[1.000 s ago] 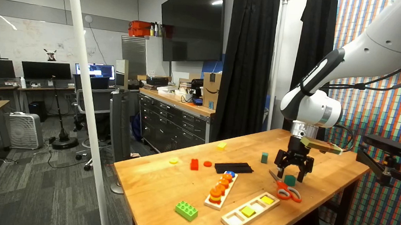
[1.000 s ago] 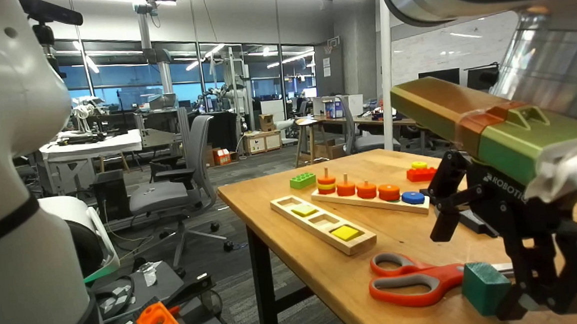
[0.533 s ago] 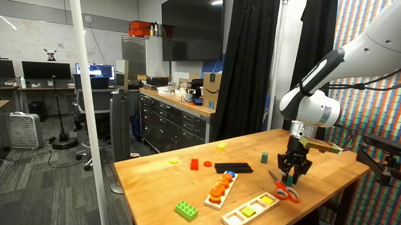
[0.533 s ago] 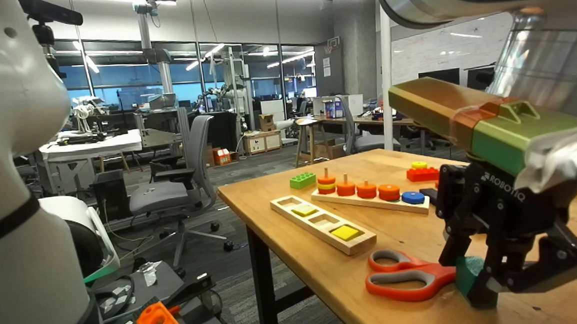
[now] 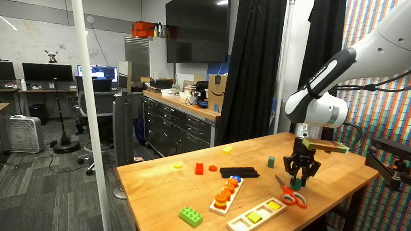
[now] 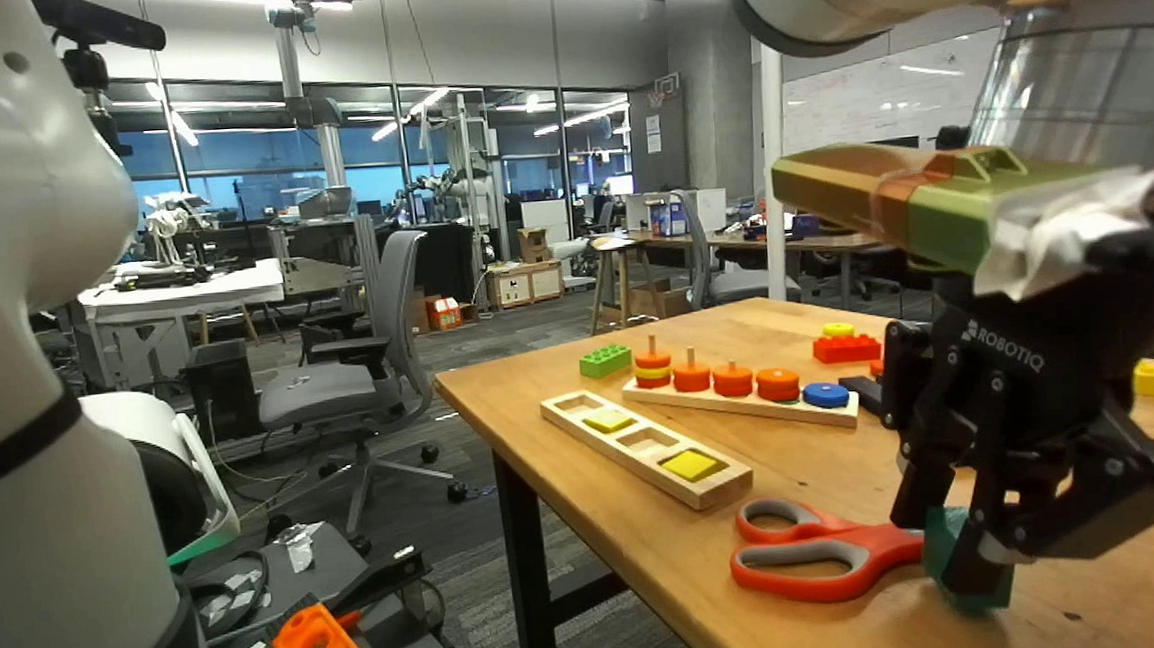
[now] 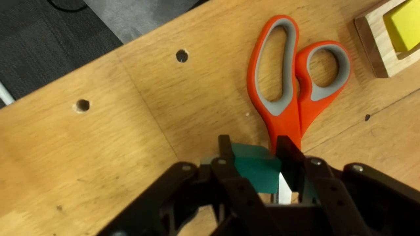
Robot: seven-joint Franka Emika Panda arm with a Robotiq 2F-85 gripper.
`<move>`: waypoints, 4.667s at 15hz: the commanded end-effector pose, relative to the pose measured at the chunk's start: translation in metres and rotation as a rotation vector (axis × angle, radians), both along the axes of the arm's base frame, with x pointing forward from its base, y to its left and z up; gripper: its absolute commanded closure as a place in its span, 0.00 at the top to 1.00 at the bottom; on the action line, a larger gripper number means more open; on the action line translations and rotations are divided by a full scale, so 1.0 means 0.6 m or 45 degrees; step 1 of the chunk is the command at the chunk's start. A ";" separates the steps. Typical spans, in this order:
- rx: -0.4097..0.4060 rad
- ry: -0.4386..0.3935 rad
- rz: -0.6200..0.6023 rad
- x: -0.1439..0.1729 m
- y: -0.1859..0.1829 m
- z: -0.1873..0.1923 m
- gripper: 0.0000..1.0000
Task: Put the green block on the square compartment on the box
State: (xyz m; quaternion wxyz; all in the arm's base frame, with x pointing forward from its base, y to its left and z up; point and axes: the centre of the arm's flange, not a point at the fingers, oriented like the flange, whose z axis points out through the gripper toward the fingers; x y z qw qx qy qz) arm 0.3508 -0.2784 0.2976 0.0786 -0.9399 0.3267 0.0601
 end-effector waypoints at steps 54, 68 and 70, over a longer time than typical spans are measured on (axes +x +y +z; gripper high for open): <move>0.220 0.131 0.575 0.094 0.331 0.000 0.23; 0.203 0.157 0.538 0.100 0.323 -0.007 0.71; 0.196 0.159 0.531 0.099 0.323 -0.006 0.87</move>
